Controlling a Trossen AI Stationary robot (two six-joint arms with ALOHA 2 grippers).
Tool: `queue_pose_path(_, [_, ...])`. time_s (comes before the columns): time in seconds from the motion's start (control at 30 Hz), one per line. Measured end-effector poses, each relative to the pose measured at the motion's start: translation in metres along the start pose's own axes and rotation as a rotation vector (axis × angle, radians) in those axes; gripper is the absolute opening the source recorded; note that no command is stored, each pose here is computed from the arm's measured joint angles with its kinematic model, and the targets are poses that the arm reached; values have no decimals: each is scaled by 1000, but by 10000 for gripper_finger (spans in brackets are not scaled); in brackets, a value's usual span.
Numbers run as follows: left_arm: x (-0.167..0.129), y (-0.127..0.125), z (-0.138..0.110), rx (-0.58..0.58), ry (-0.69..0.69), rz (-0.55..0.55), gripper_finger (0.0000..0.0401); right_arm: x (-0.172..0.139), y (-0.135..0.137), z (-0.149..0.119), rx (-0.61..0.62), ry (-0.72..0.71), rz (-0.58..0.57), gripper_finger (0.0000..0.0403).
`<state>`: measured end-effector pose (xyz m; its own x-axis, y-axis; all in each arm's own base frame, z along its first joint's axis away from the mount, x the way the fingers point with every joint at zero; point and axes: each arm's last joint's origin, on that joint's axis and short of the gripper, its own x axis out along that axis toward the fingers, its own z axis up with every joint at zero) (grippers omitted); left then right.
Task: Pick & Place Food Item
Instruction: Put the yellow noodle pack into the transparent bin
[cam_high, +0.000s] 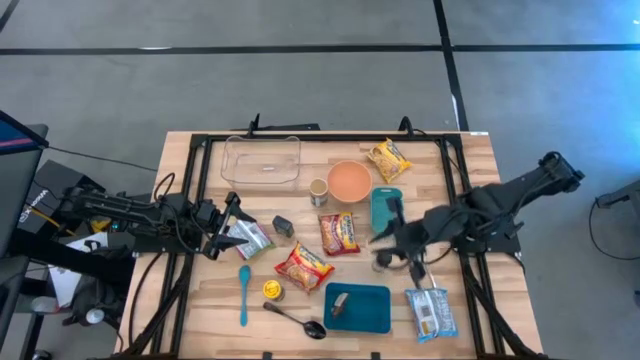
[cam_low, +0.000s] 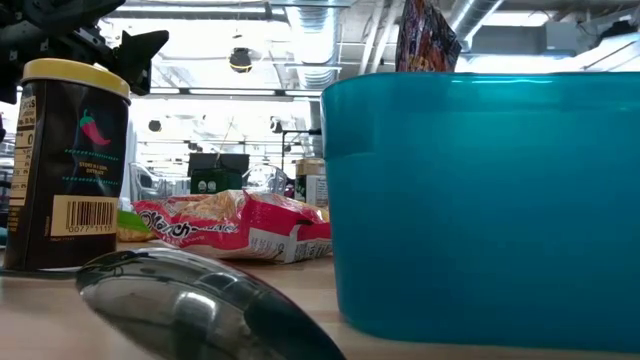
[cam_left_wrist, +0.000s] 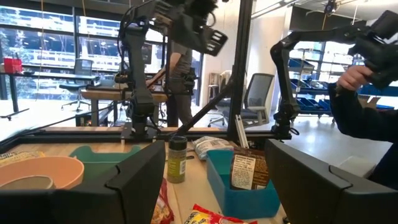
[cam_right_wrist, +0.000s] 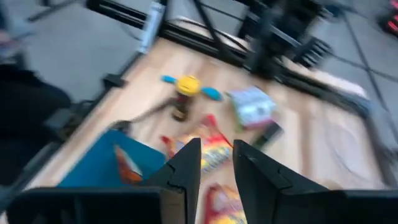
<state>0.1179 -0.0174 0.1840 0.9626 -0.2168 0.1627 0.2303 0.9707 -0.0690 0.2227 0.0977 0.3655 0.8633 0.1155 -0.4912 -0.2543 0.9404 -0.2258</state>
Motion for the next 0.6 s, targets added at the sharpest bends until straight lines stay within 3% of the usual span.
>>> queue_pose_path(0.27, [0, 0, 0, 0, 0, -1, 271, -6, -27, -14, 161, 112, -177, 87])
queue_pose_path(0.6, [0, 0, 0, 0, 0, -1, 271, -5, -53, -33, 381, 253, -304, 87])
